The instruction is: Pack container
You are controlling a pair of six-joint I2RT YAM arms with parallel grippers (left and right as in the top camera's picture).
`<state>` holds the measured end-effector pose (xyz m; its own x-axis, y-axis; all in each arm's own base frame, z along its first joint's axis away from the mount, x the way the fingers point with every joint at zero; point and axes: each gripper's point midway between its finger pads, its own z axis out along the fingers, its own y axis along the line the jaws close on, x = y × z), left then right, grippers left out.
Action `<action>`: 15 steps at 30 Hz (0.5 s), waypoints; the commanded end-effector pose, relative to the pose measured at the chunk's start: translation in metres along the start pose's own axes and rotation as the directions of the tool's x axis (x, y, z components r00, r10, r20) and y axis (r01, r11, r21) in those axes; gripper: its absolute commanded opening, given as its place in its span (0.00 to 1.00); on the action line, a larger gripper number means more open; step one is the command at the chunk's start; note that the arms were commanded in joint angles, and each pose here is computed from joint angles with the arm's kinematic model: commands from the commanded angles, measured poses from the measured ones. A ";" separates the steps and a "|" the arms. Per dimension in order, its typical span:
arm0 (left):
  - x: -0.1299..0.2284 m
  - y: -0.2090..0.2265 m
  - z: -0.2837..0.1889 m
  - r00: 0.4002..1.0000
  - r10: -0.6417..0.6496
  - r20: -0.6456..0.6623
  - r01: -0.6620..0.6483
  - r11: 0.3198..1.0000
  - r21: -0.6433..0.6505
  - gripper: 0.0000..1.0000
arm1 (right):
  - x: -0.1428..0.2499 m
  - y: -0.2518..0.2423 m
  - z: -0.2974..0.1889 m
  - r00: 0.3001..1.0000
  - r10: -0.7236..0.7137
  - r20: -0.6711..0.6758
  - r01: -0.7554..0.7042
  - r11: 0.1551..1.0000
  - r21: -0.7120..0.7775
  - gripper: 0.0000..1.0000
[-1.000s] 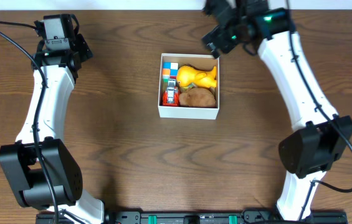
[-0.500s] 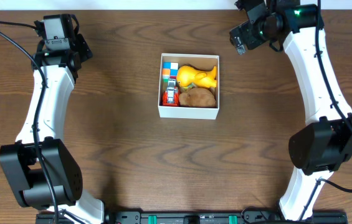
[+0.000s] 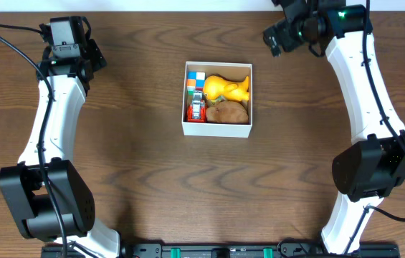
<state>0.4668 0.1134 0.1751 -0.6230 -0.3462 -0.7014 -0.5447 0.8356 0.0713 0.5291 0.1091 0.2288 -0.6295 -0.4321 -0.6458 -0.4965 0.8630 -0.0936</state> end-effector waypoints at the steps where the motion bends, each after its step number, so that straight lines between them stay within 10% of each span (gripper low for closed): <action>1: -0.008 0.003 -0.005 1.000 -0.005 0.019 0.005 1.000 -0.006 0.98 | -0.028 0.006 -0.017 0.992 -0.001 0.123 0.006 0.999 -0.043 0.99; 15: -0.008 0.003 -0.005 1.000 -0.005 0.019 0.005 1.000 -0.006 0.98 | -0.122 0.046 -0.204 0.805 -0.242 0.541 0.194 0.970 0.146 0.99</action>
<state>0.4667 0.1134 0.1751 -0.6229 -0.3462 -0.7015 -0.5449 0.8354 0.0716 0.4927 0.1429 0.4209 -0.1679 -0.3911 -0.9049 -0.5057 0.8221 -0.2615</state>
